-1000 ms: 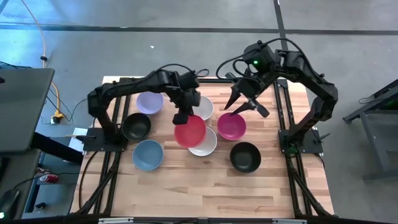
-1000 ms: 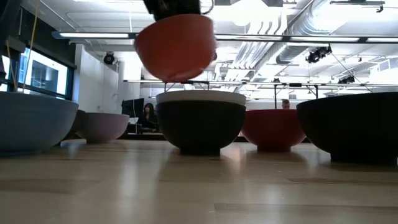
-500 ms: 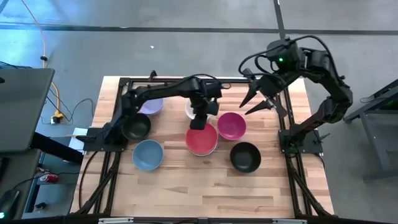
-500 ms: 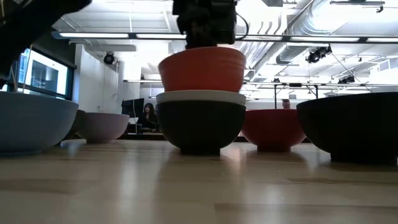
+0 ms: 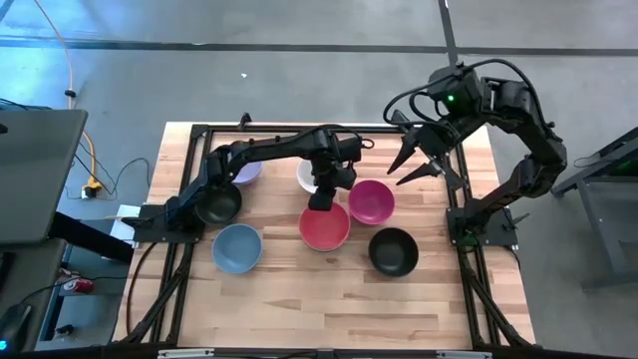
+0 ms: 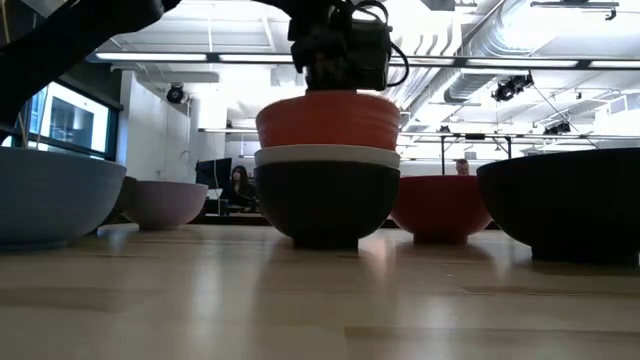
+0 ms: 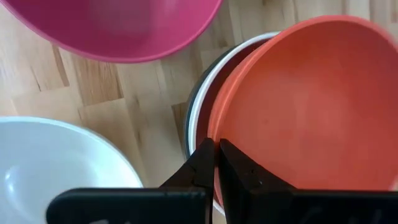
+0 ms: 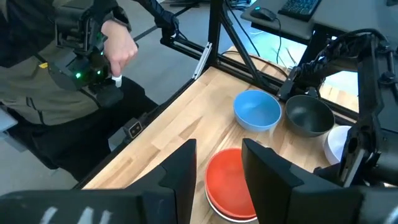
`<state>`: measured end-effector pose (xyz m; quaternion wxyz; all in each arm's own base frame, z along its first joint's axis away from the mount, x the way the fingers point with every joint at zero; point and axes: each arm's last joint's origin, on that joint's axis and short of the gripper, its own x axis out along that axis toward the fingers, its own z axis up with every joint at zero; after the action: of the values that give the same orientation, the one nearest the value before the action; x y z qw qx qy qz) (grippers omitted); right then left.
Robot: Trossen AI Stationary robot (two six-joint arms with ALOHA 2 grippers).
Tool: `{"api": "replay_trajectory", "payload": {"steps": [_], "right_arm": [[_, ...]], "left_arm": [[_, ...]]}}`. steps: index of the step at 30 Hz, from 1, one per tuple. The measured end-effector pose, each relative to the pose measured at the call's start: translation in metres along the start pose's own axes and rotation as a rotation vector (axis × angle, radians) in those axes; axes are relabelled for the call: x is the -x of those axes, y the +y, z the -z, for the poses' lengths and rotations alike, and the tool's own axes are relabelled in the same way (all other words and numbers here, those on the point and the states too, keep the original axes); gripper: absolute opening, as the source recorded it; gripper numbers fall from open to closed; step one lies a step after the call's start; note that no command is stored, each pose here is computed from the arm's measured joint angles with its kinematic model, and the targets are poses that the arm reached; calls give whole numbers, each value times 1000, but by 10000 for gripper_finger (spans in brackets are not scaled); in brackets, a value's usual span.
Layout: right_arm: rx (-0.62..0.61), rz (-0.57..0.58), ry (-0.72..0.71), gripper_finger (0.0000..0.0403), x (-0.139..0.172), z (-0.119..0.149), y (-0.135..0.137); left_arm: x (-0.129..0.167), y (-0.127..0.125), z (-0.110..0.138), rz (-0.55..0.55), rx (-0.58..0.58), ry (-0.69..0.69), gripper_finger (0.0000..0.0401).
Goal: Nest bowls inside each other
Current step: Stack the orange bowl on top of the bottom white bowl, then stack the white bowl on top of the orange bowl
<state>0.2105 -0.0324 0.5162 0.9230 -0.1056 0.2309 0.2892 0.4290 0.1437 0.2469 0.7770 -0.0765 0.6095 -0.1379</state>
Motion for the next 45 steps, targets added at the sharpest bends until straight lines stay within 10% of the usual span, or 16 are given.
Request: {"api": "replay_trajectory", "payload": {"steps": [29, 45], "right_arm": [[-2, -4, -2, 118, 0, 0, 0], [-1, -4, -2, 118, -1, 0, 0]], "left_arm": [[-16, 2, -4, -37, -30, 25, 3], [-11, 6, -2, 12, -7, -6, 179]]}}
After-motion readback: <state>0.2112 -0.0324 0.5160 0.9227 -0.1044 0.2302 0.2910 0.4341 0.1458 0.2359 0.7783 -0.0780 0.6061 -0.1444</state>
